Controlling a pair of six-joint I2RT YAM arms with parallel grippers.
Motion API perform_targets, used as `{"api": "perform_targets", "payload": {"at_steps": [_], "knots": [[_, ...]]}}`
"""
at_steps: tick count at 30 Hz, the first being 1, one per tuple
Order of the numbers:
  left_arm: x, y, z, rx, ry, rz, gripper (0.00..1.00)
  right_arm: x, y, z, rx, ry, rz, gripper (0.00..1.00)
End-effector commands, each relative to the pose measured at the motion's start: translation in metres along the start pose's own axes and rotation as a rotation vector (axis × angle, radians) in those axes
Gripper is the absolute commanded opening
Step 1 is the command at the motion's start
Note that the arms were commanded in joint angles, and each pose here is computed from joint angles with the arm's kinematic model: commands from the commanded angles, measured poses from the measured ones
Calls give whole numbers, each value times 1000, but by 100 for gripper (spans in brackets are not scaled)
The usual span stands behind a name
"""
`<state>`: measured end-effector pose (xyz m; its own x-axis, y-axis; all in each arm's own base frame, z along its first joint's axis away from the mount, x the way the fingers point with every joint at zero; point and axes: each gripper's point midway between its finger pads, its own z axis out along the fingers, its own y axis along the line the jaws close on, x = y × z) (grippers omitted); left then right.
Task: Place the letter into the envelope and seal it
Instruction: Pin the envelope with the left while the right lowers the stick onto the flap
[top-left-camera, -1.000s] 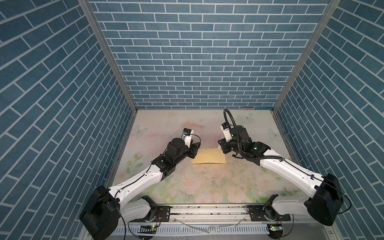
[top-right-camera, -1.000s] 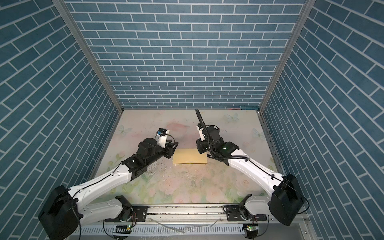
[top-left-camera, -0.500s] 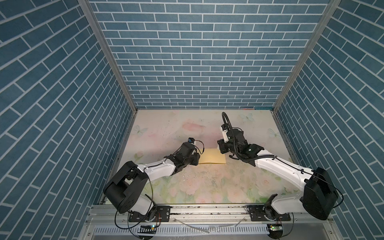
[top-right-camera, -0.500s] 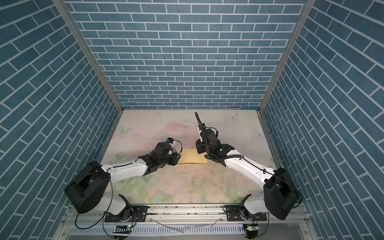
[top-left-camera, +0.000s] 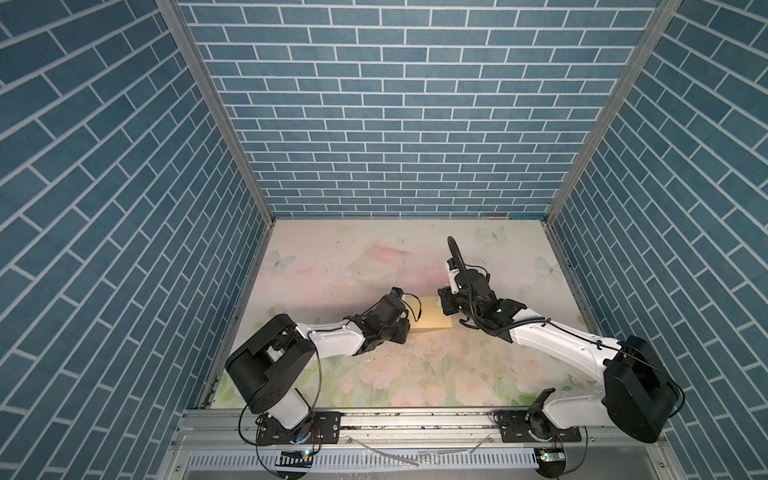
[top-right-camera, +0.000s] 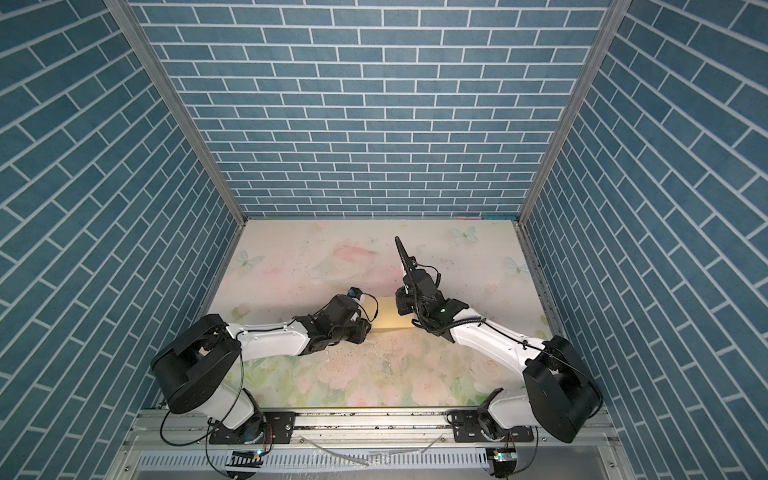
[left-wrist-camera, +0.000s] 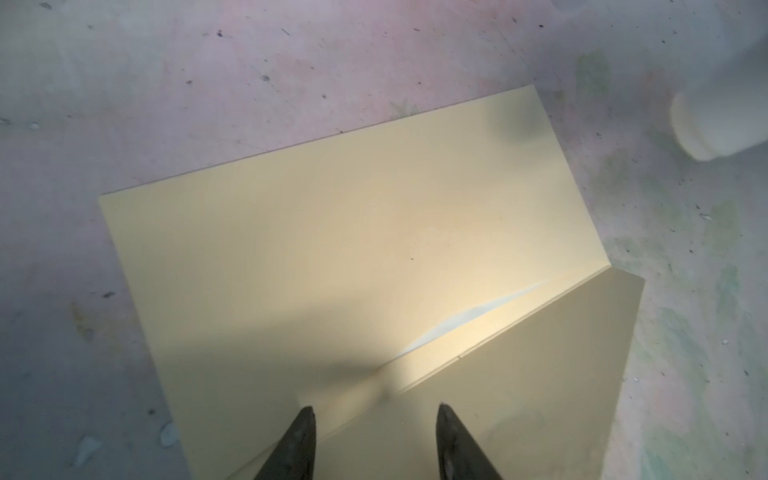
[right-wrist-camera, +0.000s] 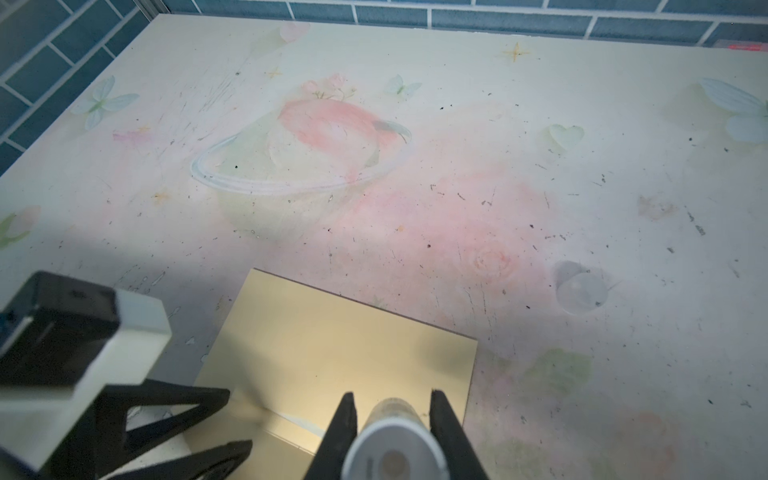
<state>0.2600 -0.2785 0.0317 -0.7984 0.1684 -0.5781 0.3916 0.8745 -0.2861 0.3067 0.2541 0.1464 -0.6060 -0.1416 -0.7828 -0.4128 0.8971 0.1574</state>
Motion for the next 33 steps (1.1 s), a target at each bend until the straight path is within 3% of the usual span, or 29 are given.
{"api": "perform_targets", "payload": {"at_steps": [1, 13, 22, 30, 33], "knots": [[6, -9, 5, -5, 13, 4, 49, -7, -4, -4, 18, -32, 62, 0], [4, -47, 17, 63, 7, -17, 47, 1, -8, -4, 30, -2, 81, 0], [-55, -38, -40, 11, -207, -24, 43, -5, 10, 1, -31, -30, 61, 0], [-72, -1, -62, 4, -255, -176, 25, -7, 35, 13, -32, -52, 8, 0], [-57, 11, -52, -6, -209, -232, 15, -4, 45, 18, -35, -55, -2, 0]]}}
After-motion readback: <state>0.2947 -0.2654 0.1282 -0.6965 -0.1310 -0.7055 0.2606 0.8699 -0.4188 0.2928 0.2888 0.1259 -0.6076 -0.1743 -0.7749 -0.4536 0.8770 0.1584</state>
